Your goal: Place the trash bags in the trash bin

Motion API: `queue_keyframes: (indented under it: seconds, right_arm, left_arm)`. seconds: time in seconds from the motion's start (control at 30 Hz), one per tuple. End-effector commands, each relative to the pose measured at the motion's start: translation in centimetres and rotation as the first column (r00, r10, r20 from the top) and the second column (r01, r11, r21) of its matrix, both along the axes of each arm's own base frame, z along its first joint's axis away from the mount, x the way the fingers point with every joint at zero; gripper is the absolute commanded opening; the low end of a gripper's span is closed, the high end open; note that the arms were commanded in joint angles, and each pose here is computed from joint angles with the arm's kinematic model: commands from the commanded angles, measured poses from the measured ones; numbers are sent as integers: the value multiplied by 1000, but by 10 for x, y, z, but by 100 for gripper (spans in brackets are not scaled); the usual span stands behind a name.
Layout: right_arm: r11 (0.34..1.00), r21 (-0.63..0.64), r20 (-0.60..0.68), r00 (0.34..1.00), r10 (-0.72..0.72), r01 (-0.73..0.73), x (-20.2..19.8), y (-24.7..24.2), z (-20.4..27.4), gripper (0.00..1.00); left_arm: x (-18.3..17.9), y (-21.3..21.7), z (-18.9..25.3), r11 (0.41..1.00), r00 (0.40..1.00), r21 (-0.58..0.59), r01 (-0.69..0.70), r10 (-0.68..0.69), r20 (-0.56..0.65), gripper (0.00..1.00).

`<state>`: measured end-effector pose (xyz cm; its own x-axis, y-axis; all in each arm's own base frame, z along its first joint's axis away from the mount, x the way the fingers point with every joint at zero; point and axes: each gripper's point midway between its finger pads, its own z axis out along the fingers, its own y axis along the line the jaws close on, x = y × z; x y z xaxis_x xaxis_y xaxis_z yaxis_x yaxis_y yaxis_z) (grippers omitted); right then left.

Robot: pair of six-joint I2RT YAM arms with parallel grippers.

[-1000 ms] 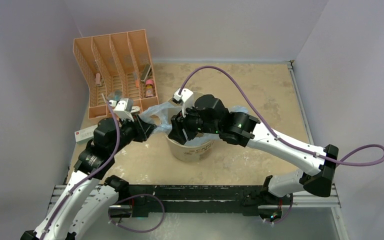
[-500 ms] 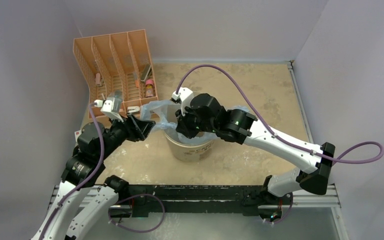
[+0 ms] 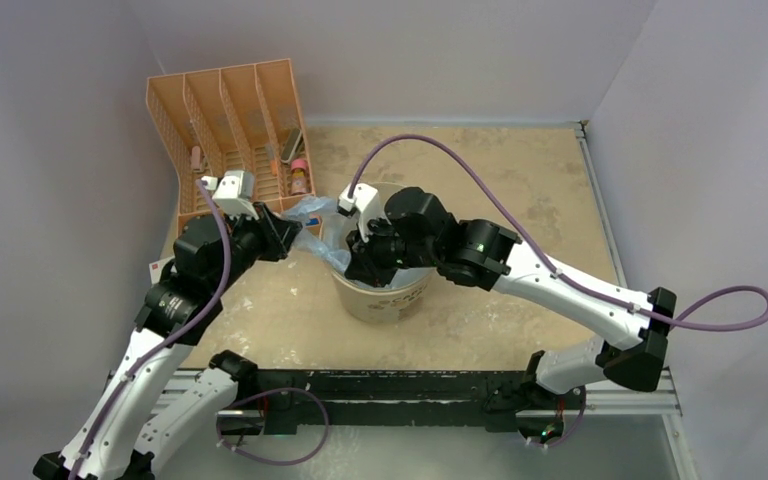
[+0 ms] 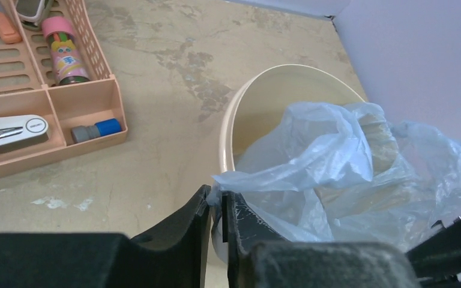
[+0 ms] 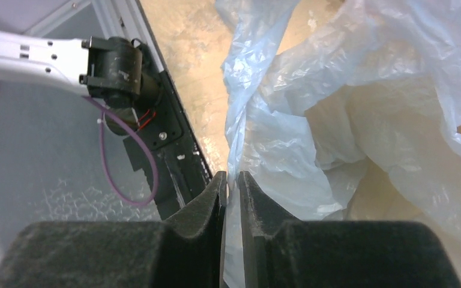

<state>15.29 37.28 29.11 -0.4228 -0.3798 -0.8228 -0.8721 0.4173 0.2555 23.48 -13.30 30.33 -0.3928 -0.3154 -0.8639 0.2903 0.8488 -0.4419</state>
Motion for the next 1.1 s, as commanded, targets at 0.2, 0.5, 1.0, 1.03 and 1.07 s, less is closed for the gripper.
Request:
queue_keyframes:
  seconds: [0.2, 0.5, 1.0, 1.03, 1.07]
  right_arm:
    - [974, -44, -61, 973, 221, -224, -49, 13, -24, 20]
    - [975, -103, -69, 979, 193, -199, -48, 12, -42, 23]
    - [959, 276, 108, 994, 33, -62, -33, 6, 87, 49]
    - [958, 287, 120, 992, -46, 10, -18, 5, 87, 50]
    - [945, 301, 132, 976, -173, 127, 4, 3, 85, 52]
  left_arm:
    - [9, 9, 17, 998, 996, -4, -59, 59, 68, 0]
    - [-2, 9, -8, 999, 999, -17, -51, 51, 5, 0]
    - [-34, 1, -22, 991, 998, -130, 44, -38, 46, 13]
    - [-36, 0, -19, 990, 997, -131, 59, -52, 59, 4]
    - [-39, -2, -15, 988, 994, -133, 80, -70, 79, 0]
